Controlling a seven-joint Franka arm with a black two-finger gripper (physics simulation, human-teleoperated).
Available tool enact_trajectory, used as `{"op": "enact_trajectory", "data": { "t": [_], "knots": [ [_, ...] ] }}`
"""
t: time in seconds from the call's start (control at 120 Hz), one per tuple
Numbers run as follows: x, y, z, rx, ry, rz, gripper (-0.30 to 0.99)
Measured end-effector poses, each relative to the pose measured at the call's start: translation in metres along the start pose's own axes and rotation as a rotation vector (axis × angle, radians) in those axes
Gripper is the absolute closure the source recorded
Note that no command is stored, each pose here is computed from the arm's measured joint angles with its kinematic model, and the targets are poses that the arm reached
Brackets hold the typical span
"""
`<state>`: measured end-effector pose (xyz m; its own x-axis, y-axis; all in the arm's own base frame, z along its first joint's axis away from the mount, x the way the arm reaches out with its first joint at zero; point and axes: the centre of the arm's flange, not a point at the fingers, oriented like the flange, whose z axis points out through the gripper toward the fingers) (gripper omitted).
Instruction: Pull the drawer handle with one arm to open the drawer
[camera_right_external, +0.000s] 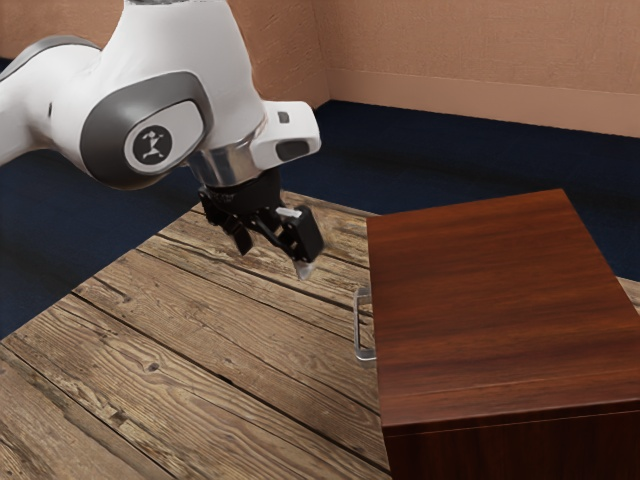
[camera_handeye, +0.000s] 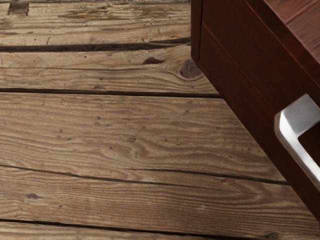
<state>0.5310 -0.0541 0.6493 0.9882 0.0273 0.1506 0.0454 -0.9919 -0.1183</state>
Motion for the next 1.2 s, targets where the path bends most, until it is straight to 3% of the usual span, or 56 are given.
{"op": "enact_trajectory", "data": {
  "t": [0.183, 0.525, 0.683, 0.908, 1.2],
  "knots": [
    [-0.025, -0.014, 0.010, -0.067, 0.034, -0.045, 0.00],
    [-0.066, -0.028, 0.028, -0.280, 0.053, -0.247, 0.00],
    [-0.076, -0.034, 0.023, -0.320, 0.067, -0.337, 0.00],
    [-0.124, -0.052, 0.036, -0.390, 0.093, -0.462, 0.00],
    [-0.119, -0.071, 0.052, -0.466, 0.133, -0.602, 0.00]
  ]
}}
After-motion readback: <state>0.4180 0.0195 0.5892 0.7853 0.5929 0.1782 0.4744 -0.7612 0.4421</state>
